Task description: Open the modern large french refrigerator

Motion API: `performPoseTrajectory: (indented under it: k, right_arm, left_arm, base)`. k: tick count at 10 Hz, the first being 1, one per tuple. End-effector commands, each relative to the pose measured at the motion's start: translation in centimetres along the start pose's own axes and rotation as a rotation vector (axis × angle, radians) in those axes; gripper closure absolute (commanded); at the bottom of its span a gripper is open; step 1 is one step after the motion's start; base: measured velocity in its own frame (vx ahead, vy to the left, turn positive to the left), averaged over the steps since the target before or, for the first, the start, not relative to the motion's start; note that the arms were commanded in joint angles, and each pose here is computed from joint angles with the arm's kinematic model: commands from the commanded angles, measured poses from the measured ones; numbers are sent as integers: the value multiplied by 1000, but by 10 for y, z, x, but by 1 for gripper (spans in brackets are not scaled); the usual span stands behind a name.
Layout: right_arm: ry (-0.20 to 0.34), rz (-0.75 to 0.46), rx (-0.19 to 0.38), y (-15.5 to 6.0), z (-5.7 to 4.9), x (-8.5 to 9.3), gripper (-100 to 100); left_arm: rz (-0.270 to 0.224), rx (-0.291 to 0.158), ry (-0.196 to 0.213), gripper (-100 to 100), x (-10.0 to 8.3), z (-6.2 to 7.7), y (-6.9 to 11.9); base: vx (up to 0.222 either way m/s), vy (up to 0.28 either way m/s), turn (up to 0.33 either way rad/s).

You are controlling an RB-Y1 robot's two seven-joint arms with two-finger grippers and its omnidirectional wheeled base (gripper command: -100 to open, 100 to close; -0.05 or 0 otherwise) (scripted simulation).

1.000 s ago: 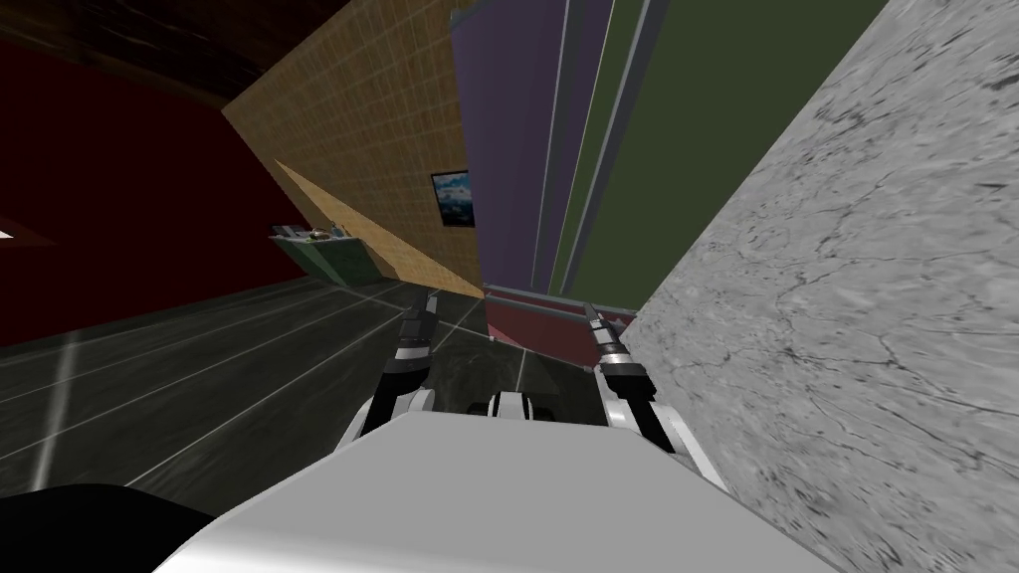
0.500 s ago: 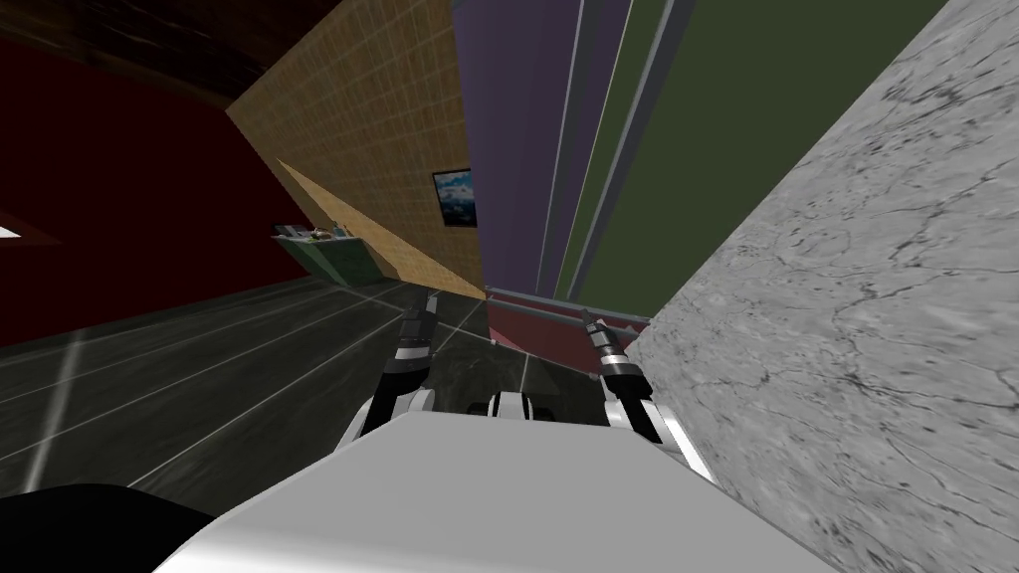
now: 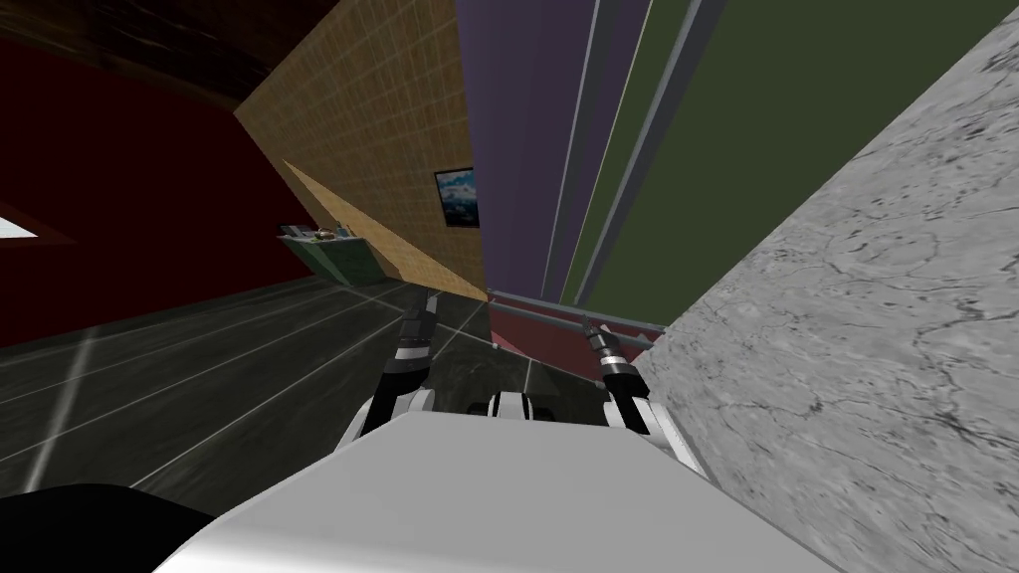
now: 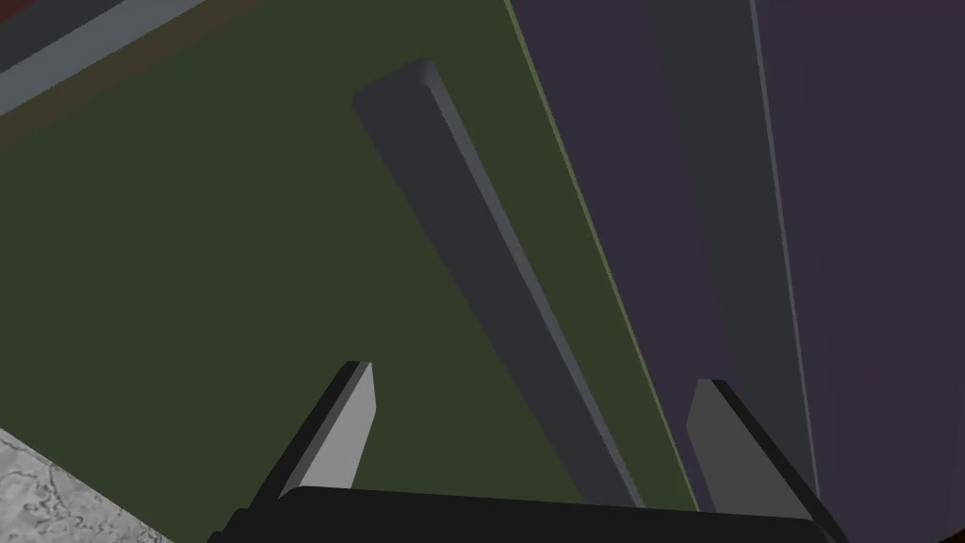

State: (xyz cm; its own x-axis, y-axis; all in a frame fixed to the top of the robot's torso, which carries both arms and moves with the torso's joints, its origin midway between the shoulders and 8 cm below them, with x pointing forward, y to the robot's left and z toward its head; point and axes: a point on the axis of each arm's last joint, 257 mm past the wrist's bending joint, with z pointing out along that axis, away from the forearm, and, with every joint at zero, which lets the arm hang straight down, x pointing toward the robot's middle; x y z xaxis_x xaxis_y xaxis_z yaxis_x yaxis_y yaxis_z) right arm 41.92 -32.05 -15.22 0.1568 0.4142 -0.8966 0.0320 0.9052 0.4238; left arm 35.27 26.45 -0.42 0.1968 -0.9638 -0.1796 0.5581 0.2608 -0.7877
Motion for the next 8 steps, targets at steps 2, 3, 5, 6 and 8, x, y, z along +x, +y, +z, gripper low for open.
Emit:
performPoseTrajectory:
  k: [2, 3, 5, 6, 8]
  right_arm:
    - [27, -122, 60, -20, 1, 9, -100]
    - [41, -162, 96, -33, 2, 14, -100]
    - [55, -229, 129, -45, 2, 18, -100]
    - [55, -254, 129, -45, 2, 18, -100]
    - [67, -314, 161, -57, 1, 21, -100]
  left_arm:
    - [0, 0, 0, 0, 0, 0, 0]
    - [0, 0, 0, 0, 0, 0, 0]
    - [0, 0, 0, 0, 0, 0, 0]
    - [0, 0, 0, 0, 0, 0, 0]
    - [0, 0, 0, 0, 0, 0, 0]
  base:
    - [93, 26, 37]
    - [99, 45, 45]
    - [78, 29, 41]
    - [67, 23, 32]
    - [66, 25, 56]
